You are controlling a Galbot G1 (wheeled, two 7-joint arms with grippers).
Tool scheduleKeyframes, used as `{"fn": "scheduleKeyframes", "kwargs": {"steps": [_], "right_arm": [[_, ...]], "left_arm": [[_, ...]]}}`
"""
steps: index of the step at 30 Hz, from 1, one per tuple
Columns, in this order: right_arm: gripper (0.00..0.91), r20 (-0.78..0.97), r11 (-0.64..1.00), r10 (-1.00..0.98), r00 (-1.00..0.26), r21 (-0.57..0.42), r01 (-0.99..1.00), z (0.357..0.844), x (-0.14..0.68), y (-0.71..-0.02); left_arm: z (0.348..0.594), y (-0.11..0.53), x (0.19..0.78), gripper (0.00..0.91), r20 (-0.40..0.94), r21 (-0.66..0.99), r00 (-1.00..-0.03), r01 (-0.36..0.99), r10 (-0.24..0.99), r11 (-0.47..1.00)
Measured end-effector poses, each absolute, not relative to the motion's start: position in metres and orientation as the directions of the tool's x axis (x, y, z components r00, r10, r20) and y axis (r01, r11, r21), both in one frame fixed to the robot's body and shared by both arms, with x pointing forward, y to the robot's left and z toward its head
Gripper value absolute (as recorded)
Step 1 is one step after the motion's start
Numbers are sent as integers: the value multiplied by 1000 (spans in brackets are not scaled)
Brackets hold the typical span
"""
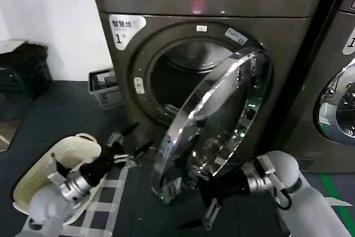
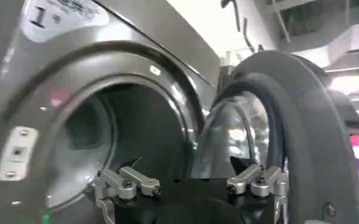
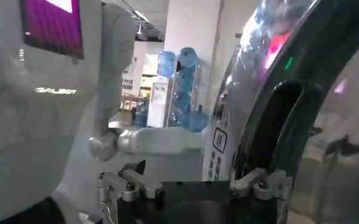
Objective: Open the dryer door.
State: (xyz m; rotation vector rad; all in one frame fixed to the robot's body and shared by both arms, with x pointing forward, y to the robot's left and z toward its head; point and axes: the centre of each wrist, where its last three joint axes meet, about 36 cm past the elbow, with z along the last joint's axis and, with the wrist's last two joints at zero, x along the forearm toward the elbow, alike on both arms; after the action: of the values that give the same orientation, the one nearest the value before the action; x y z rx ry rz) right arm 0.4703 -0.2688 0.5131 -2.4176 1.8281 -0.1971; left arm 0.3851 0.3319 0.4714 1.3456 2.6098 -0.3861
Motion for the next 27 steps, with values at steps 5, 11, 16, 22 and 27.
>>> {"fn": "scheduleKeyframes", "kwargs": {"steps": [5, 11, 16, 22, 27], "right_arm": [[907, 48, -204, -979, 199, -150, -968, 510, 470, -297], [907, 52, -113, -993, 106, -149, -982, 508, 470, -333], [907, 64, -23, -998, 13, -165, -986, 512, 464, -370], [907, 80, 97, -990, -112, -179, -979, 515, 453, -417], [907, 73, 239, -964, -256, -185, -953, 515, 435, -463]], "left_arm": [[474, 314, 391, 907, -285, -137, -499, 866, 819, 480], [475, 295, 397, 907, -289, -137, -429, 903, 856, 406], [475, 281, 402, 907, -293, -138, -381, 924, 877, 356], [473, 263, 406, 907, -297, -140, -316, 948, 901, 287], [471, 246, 407, 907, -289, -140, -254, 965, 923, 221]]}}
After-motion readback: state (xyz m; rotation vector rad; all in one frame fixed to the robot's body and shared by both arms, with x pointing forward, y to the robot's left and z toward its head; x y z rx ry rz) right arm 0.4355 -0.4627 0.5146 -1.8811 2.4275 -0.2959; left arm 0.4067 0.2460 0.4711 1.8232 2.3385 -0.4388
